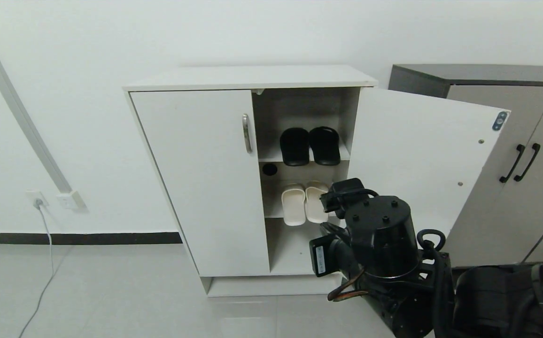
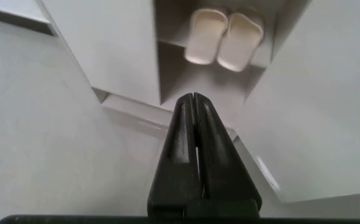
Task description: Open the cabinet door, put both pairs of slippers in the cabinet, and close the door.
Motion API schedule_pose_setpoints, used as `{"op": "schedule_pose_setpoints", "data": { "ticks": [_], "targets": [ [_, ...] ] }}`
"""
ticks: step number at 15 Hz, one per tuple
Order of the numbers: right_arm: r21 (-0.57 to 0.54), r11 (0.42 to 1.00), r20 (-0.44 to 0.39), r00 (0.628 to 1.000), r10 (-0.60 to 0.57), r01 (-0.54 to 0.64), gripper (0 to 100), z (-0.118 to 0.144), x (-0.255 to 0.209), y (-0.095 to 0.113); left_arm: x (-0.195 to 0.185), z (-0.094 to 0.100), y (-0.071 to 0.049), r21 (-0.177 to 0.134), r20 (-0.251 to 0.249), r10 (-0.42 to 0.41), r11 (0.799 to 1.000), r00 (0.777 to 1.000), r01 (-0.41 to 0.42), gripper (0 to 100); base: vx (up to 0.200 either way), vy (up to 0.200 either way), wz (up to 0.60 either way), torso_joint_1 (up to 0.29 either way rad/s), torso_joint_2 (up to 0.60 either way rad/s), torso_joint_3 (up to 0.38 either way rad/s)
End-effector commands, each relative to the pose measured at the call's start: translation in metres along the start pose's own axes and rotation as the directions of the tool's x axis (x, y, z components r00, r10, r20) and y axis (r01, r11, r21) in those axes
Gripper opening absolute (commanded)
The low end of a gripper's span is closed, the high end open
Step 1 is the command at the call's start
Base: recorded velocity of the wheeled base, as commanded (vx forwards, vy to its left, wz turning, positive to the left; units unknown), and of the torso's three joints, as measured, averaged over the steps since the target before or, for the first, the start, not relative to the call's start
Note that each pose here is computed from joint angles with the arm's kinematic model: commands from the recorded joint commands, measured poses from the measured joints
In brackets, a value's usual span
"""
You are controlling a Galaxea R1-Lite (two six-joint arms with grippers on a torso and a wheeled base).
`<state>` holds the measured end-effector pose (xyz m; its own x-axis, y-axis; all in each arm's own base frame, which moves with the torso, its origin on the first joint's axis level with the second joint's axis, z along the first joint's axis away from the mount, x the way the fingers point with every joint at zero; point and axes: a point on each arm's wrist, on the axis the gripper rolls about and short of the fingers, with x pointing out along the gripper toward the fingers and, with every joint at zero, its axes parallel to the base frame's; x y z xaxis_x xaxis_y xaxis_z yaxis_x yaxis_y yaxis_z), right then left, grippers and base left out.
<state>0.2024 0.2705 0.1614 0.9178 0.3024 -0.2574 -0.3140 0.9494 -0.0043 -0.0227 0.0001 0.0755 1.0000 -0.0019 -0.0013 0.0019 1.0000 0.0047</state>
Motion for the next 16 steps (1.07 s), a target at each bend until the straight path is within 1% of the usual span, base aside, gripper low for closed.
{"op": "schedule_pose_setpoints", "data": {
  "ticks": [1,8,16],
  "targets": [
    [-0.002,1.000,-0.003,1.000,-0.002,0.002,0,-0.0008,0.0006,-0.0002,0.0001,-0.0001,0.0000,0.000,-0.002,0.000,1.000,1.000,0.000,0,0.000,0.000,0.00,0.032,-0.47,-0.354],
    [-0.004,1.000,-0.004,1.000,-0.002,0.002,0,-0.0010,0.0006,-0.0002,0.0001,0.0001,0.0000,0.000,0.000,-0.001,1.000,1.000,0.001,0,0.000,0.000,0.00,0.119,-0.46,-0.348],
    [-0.015,1.000,-0.007,1.000,-0.003,0.003,0,-0.0020,0.0001,-0.0008,0.0001,-0.0001,0.0000,0.000,-0.002,-0.001,1.000,1.000,0.001,0,0.000,0.000,0.00,0.173,-0.49,-0.319]
  ]
}}
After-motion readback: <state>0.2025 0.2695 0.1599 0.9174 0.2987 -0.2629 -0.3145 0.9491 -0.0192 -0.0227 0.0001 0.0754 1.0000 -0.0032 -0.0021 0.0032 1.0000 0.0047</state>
